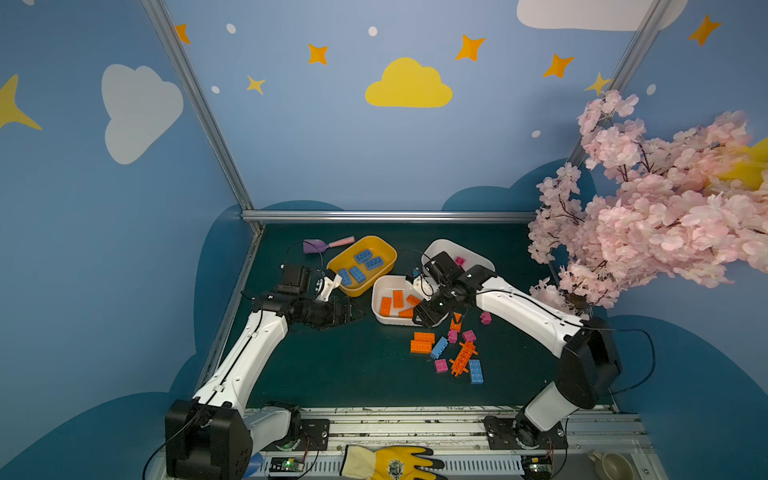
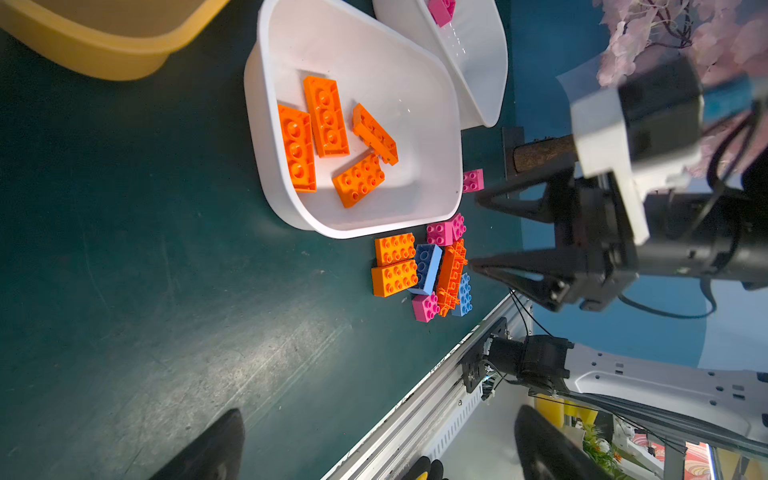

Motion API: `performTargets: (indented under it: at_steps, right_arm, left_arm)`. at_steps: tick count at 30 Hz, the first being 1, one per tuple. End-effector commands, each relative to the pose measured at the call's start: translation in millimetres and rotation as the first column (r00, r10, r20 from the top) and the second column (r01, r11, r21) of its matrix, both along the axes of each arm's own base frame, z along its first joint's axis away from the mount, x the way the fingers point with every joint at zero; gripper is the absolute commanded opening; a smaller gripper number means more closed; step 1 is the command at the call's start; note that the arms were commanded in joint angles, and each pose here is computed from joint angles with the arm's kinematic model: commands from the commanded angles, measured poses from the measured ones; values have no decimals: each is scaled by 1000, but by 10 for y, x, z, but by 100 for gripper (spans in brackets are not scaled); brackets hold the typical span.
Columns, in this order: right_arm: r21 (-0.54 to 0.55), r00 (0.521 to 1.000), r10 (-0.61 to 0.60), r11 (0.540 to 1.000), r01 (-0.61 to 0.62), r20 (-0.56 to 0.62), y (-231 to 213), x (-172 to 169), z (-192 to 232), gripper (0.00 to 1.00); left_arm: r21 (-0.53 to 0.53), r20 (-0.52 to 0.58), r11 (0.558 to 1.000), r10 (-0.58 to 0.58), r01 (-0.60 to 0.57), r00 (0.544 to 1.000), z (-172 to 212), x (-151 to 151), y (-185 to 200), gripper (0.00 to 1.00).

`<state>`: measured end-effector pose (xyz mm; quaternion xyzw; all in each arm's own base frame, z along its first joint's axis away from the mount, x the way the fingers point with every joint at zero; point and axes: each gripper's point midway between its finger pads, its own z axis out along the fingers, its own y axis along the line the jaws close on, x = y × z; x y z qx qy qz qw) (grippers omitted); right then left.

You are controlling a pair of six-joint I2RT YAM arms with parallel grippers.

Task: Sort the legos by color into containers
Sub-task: 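Move the right gripper down to another orange brick in the pile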

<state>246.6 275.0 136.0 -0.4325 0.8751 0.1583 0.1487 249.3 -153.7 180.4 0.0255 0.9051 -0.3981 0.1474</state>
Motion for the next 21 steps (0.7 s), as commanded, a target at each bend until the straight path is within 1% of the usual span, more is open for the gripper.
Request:
performTargets:
  at_steps: [1, 3, 5, 9, 12, 15, 21]
  right_arm:
    - [-133, 969, 241, 960, -245, -49, -226, -448, -317, 69]
    - [-180, 953, 298, 936, -303, -55, -279, -574, -449, 69]
    - [-202, 946, 321, 924, -324, -48, -269, -590, -545, 69]
    - [-238, 943, 333, 916, -323, 3, -173, -448, -669, 69]
    - [-274, 938, 347, 903, -331, 10, -139, -369, -782, 69]
    - [-286, 933, 360, 894, -344, 3, -121, -343, -880, 68]
    - [-276, 928, 373, 890, -362, -11, -60, -339, -977, 66]
  left_arm:
    - [-16, 13, 1000, -11, 11, 1000, 28, -28, -8, 100]
    - [-13, 10, 1000, -12, 12, 1000, 15, -32, -5, 100]
    - [-14, 8, 1000, -13, 13, 1000, 14, -31, -6, 100]
    - [-9, 11, 1000, -14, 14, 1000, 28, -36, 1, 100]
    - [0, 7, 1000, -15, 15, 1000, 18, -49, 11, 100]
    - [5, 3, 1000, -15, 15, 1000, -3, -62, 19, 100]
    - [7, -1, 1000, -18, 18, 1000, -25, -59, 19, 100]
